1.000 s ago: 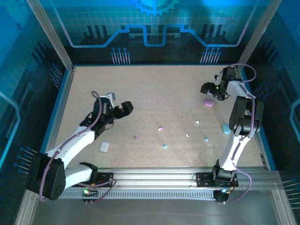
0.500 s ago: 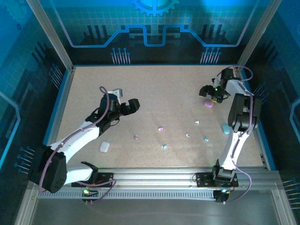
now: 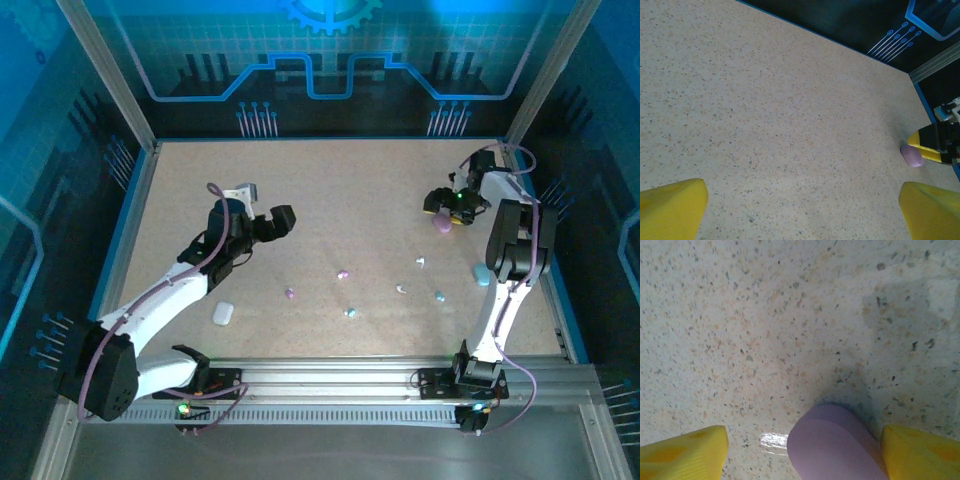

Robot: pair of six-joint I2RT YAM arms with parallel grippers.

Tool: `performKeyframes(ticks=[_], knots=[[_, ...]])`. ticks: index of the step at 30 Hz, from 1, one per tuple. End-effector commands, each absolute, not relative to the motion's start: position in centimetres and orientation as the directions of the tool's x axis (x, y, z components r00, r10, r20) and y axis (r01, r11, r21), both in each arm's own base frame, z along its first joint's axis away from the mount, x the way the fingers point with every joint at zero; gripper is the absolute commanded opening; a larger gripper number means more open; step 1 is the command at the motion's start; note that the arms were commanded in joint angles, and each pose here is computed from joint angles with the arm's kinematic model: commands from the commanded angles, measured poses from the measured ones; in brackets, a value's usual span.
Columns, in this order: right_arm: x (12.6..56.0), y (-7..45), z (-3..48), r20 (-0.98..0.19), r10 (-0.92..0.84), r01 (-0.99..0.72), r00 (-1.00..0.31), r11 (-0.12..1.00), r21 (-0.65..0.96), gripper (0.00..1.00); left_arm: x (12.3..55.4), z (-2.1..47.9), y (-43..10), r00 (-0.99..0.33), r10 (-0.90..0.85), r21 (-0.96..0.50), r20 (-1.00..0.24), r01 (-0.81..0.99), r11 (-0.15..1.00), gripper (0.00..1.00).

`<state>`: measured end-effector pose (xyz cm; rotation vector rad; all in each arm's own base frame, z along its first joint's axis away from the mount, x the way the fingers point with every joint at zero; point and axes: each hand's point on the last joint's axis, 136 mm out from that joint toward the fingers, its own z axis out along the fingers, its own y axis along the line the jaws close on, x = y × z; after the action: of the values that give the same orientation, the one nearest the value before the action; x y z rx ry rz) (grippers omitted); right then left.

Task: Insert wireless bluetooth earbuds into charging case

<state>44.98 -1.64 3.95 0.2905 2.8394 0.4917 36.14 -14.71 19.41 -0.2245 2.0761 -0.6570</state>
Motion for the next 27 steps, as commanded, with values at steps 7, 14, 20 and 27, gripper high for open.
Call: performKeyframes(ticks=[7,14,20,27], knots=[[43.0,-1.0,3.8,-0.209,0.074,0.041,-0.975,0.986,0.159,0.74,36.1,20.5,-14.4,-0.549,-0.398,-0.518,-0.735,0.077,0.852,0.99],[42.7,-0.9,2.7,-0.199,-0.024,-0.031,-0.980,0.999,0.033,0.66,35.8,21.0,-14.6,-0.531,-0.398,-0.526,-0.748,0.110,0.843,0.99],[42.7,-1.2,2.3,-0.194,-0.046,-0.044,-0.980,0.999,-0.016,0.58,35.6,21.1,-14.5,-0.523,-0.401,-0.527,-0.752,0.113,0.842,0.99],[42.5,-0.7,2.5,-0.204,-0.063,-0.060,-0.977,0.998,-0.024,0.44,35.6,21.5,-14.4,-0.508,-0.411,-0.533,-0.757,0.117,0.838,0.99]])
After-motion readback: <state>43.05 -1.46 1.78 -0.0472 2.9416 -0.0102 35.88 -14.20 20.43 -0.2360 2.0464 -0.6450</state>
